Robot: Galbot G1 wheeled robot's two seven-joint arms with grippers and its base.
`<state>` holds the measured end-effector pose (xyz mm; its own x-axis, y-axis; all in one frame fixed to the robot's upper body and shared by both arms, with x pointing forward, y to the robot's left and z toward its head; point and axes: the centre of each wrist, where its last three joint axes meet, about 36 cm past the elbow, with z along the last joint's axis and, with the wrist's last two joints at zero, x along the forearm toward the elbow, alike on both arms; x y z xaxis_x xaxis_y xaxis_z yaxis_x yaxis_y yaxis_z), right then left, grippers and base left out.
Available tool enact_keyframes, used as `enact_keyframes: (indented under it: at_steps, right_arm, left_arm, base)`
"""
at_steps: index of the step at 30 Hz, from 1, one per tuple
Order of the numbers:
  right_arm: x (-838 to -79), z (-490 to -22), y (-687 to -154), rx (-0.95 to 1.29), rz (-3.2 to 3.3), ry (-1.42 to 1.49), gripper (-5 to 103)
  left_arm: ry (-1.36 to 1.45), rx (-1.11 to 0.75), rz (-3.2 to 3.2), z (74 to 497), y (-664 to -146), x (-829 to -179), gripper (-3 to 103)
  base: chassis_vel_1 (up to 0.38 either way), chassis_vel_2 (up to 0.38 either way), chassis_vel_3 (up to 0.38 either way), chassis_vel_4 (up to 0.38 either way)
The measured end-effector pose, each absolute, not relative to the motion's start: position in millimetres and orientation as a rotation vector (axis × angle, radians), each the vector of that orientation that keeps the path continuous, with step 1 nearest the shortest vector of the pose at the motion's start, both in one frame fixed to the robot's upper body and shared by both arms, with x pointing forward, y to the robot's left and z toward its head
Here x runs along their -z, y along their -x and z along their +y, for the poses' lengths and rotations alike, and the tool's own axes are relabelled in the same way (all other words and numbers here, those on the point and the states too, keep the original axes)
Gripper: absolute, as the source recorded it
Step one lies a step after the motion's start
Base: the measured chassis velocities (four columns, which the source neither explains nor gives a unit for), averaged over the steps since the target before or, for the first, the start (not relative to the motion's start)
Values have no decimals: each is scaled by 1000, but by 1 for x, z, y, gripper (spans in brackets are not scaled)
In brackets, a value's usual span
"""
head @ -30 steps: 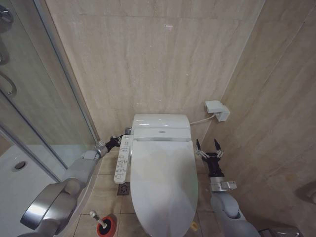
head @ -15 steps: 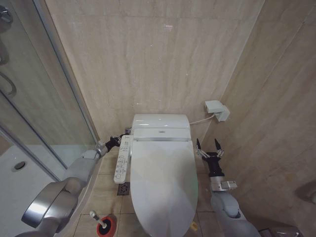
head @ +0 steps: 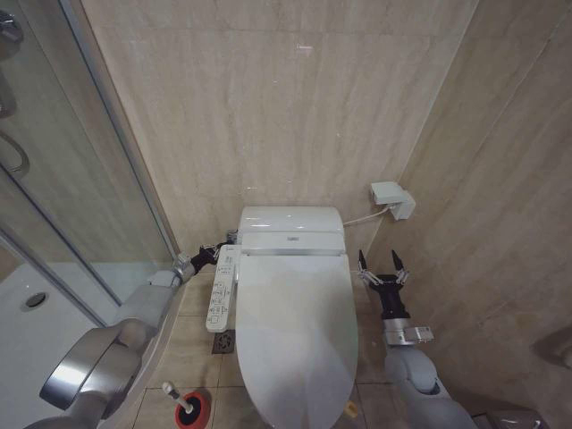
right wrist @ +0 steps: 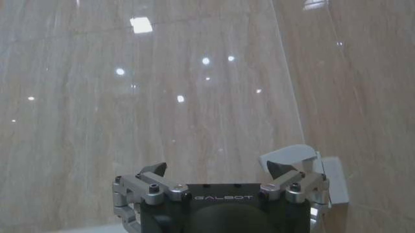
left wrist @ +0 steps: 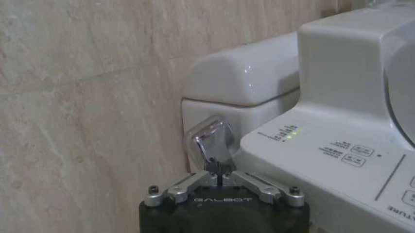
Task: Open the toilet lid, clean the toilet bowl with a toilet brush, close the toilet lid, and flush.
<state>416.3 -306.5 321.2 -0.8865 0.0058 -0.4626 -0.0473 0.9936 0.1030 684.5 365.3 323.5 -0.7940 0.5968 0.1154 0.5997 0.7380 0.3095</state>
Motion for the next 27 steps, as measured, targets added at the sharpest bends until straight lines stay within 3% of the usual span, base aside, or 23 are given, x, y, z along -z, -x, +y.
enact_keyframes:
  at_steps: [17,27]
  right_arm:
    - [-320,-308,-422,-152,2660,28,100]
    - [-318,-307,-427,-149,2669,29,100]
  left_arm:
    - [938,335,-3220,367,-662,-347,0]
    - [469,31,-3450,353,-582,-381,0]
  base:
    - [0,0,0,0]
    - [0,0,0,0]
